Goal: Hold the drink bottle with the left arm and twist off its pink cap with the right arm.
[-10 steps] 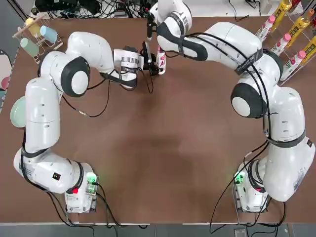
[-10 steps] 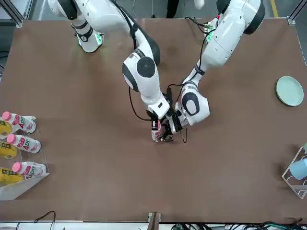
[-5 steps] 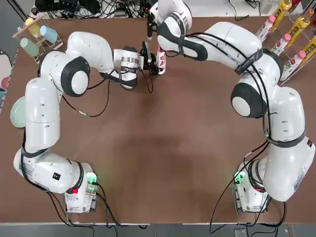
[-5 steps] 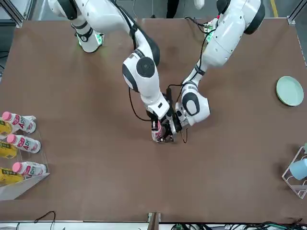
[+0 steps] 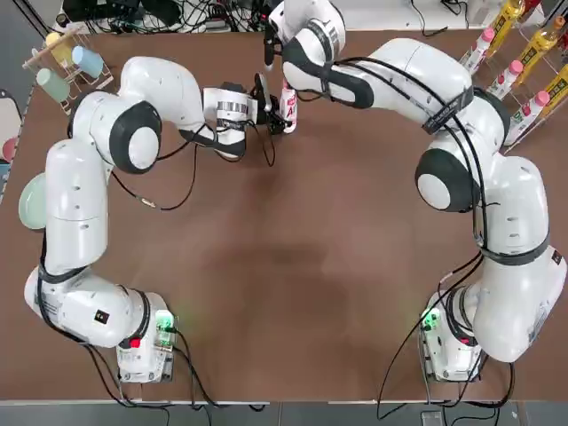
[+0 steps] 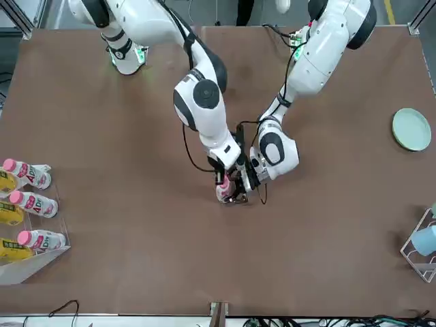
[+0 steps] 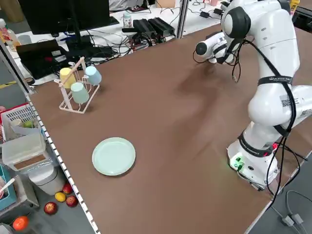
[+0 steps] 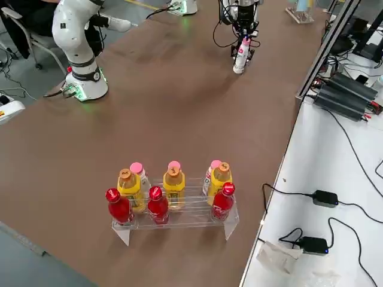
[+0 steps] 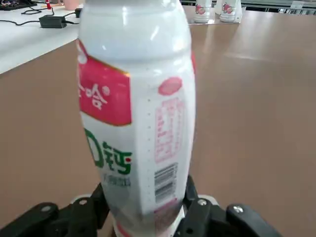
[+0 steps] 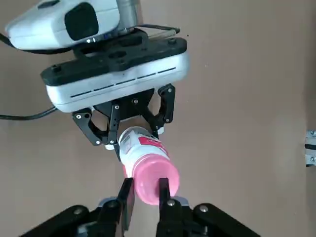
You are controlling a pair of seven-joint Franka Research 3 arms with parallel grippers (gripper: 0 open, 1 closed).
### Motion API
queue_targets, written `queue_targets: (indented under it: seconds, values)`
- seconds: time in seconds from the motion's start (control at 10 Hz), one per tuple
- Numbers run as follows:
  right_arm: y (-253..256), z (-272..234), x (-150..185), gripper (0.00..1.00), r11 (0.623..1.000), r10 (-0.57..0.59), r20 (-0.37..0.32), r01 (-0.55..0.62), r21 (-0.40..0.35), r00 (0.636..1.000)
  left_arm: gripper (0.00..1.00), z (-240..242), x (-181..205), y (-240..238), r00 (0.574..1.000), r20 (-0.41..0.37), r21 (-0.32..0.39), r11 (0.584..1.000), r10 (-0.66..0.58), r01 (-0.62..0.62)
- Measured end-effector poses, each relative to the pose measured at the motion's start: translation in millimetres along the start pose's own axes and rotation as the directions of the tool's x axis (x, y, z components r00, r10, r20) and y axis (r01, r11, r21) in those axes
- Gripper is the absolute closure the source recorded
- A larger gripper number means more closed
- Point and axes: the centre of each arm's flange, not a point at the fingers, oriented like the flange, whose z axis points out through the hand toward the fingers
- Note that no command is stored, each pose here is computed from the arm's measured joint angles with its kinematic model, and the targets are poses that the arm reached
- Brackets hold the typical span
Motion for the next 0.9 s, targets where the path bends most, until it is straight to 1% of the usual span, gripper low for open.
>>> queue_targets:
  seconds: [0.1,0.2,0.3,0.4,0.5,0.6,0.7,0.8,0.9]
  values:
    - [1.7,0.4,-1.7,0.57,0.999,0.043,0.001,-0.043,-0.002,0.999,0.4,0.3,0.0,0.3,1.0,0.0,-0.001,1.0,0.001,-0.001]
    - [2.8,0.4,-2.8,0.41,0.996,0.084,0.001,-0.084,-0.003,0.996,0.4,0.3,0.0,0.4,1.0,0.0,-0.001,1.0,0.002,-0.002]
    - [3.3,0.4,-3.4,0.28,0.994,0.107,0.001,-0.107,-0.003,0.994,0.4,0.3,0.0,0.4,1.0,0.0,-0.001,1.0,0.002,-0.002]
    - [5.0,0.6,-5.3,0.13,0.99,0.14,-0.007,-0.14,0.008,0.99,0.4,0.3,0.0,0.4,1.0,0.0,-0.001,1.0,0.002,-0.002]
    - [9.8,-0.6,-9.8,0.01,0.981,0.193,-0.026,-0.192,0.031,0.981,0.4,0.3,0.0,0.4,1.0,0.0,-0.001,1.0,0.002,-0.002]
    - [16.4,-3.8,-17.0,0.0,0.962,0.269,-0.032,-0.267,0.054,0.963,0.4,0.4,0.0,0.5,1.0,0.0,-0.001,1.0,0.002,-0.002]
    - [22.9,-8.3,-26.3,0.0,0.925,0.376,-0.01,-0.374,0.069,0.927,0.4,0.4,0.1,0.5,1.0,0.0,-0.001,1.0,0.002,-0.002]
    - [25.3,-18.7,-31.0,0.0,0.865,0.496,0.018,-0.496,0.076,0.868,0.4,0.5,0.1,0.6,1.0,0.0,-0.001,1.0,0.002,-0.002]
    - [24.3,-33.9,-31.6,0.0,0.793,0.603,0.036,-0.604,0.075,0.797,0.4,0.5,0.2,0.6,1.0,0.0,-0.001,1.0,0.002,-0.002]
